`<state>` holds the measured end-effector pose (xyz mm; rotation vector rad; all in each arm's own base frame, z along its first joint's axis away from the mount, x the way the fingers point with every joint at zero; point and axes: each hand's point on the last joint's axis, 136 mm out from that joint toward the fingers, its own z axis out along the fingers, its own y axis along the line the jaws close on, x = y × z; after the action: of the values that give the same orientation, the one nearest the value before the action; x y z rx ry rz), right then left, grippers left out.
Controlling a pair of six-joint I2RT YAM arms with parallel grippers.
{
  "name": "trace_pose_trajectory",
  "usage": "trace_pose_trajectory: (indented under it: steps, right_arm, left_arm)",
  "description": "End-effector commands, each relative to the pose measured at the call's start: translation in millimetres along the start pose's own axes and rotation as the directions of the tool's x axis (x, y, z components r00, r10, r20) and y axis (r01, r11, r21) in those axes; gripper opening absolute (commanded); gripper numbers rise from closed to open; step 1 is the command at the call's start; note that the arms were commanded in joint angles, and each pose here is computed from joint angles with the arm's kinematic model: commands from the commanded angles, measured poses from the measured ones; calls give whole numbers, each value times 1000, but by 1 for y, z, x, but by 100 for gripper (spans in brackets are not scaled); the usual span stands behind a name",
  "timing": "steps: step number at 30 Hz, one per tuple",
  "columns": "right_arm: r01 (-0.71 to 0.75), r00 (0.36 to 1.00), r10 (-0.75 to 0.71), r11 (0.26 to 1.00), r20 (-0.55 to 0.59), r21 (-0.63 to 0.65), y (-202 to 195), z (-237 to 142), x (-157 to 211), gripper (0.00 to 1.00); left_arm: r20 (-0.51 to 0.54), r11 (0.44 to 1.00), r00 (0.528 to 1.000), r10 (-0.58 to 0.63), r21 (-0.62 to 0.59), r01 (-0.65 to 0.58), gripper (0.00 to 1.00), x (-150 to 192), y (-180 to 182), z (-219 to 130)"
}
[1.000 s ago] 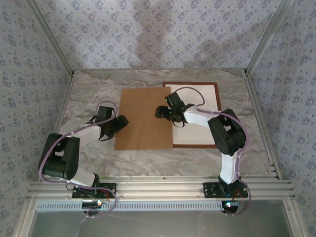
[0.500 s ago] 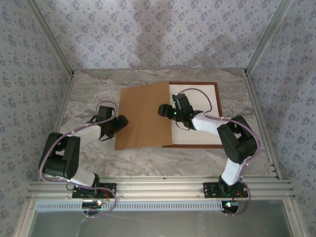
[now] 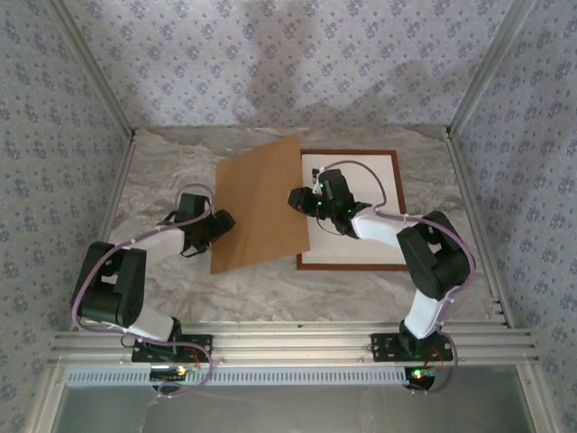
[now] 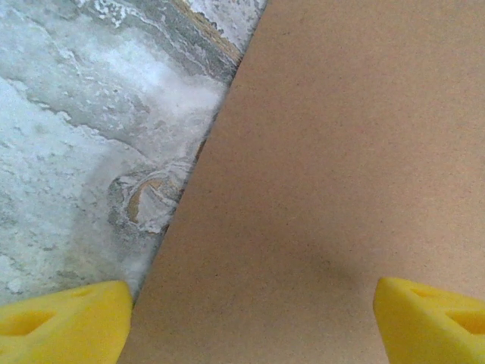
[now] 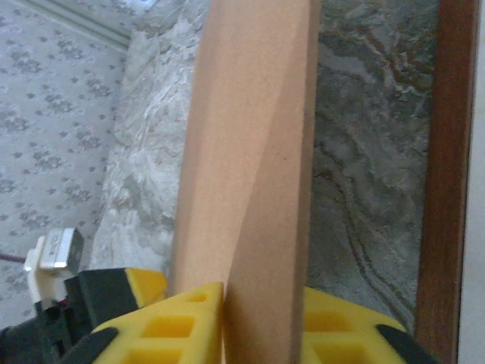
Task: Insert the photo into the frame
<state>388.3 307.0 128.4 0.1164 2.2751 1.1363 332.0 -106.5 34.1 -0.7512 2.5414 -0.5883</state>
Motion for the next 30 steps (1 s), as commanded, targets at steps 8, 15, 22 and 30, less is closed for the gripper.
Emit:
trace_pose_trajectory:
  steps: [8,15,22,30]
  right_arm:
    - [88,996,-86,983,14,-163,49,-71,-48,0]
    - [208,950,-217,976,224,63,40,-184,-117,0]
    - [169,824,-290,946,487,277,23,-305,-160,0]
    - [80,701,-311,929,642,362,10,-386,-173,0]
  left_arm:
    - [-24,992,994,106,75,-104,89,-7,-41,-12]
    - [53,949,950,309,42,-312,91,-15,-91,-28]
    - [-14,870,870,494,23,-493,89,22,-144,-2]
    - [-141,802,793,593,14,-597,85,70,-189,46]
